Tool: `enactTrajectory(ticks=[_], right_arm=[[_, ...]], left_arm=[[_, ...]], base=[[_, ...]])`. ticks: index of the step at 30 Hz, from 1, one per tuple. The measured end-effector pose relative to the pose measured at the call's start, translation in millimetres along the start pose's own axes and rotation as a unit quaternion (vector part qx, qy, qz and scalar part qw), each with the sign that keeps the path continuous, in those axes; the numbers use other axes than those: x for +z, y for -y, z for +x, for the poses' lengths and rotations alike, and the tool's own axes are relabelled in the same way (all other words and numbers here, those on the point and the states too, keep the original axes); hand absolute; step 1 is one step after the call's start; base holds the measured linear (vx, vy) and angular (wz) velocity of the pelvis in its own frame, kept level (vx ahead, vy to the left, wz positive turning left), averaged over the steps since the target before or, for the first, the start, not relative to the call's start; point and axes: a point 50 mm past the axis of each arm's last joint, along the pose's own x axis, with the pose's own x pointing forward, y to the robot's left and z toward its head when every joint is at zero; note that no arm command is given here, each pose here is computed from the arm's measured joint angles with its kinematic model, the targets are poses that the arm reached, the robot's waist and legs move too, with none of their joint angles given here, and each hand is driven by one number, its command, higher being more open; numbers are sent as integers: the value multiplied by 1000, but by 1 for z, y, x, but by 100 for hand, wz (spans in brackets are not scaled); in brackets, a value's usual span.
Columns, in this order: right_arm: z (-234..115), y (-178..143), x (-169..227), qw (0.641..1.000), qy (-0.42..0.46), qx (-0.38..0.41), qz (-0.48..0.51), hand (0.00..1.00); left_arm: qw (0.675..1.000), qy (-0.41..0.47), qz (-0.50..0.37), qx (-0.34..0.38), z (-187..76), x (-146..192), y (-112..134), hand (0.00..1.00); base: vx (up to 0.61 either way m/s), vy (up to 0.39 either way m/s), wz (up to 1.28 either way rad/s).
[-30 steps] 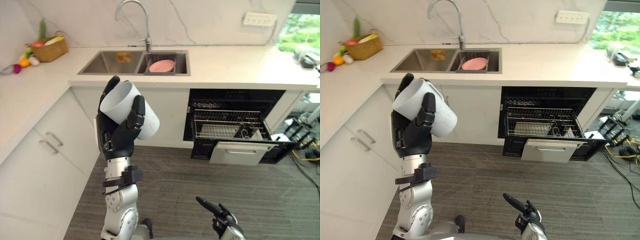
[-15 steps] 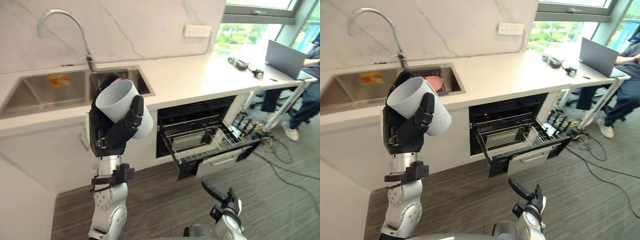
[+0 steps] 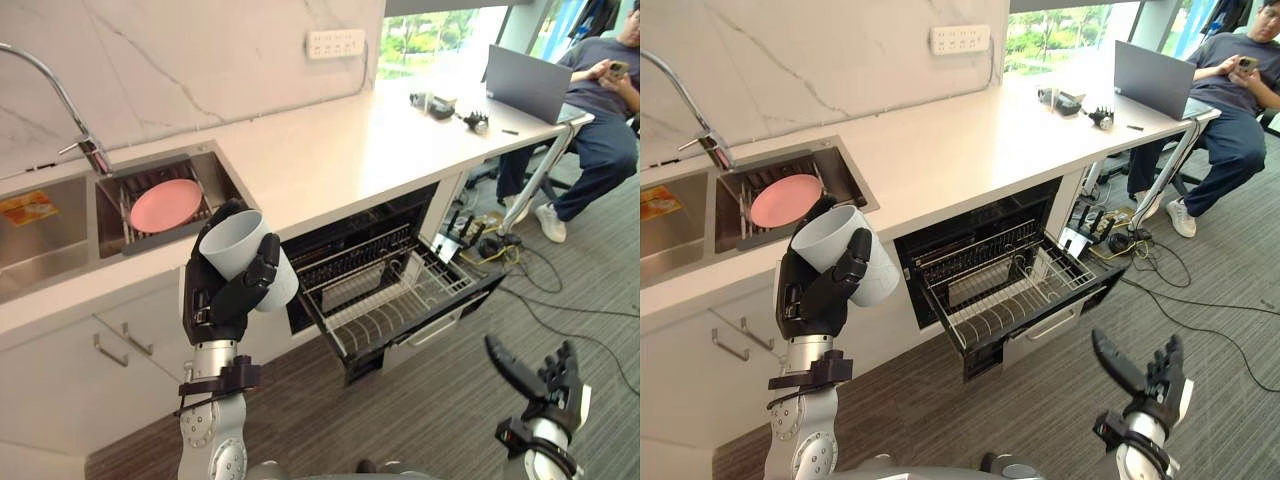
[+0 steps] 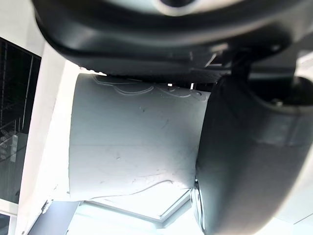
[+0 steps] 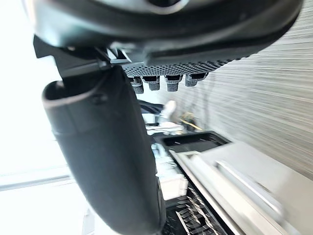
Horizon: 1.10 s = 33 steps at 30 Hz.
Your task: Walk over to the sink, pick up the cup, carry it to the dishwasher, place the cup inside the dishwasher, then close the dishwasher door
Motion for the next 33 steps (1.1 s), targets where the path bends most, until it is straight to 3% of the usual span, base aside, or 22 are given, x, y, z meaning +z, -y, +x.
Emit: enactTrajectory(ticks=[1,6,11,21,33], right_arm=[[-2,-6,0,1000,21,15,-11,100],[-2,-102,54,961,158,227,16,100],[0,-151,73,947,171,268,46,100],[-23,-185,47,948,140,286,0,100],[-29,-194,48,939,166,301,-32,100]], left_arm=[[1000,-5,-1,-2,-1,-2,1,0],[998,-50,-3,-41,-8,-21,24,0],[997,-54,38,-50,-6,-22,24,0],[986,-46,56,-152,6,-35,68,0],[985,-32,78,-150,10,-38,67,0]], base=[[211,132,-53],[200,195,-57],[85,132,2],[-2,5,-3],[-32,11,-18]])
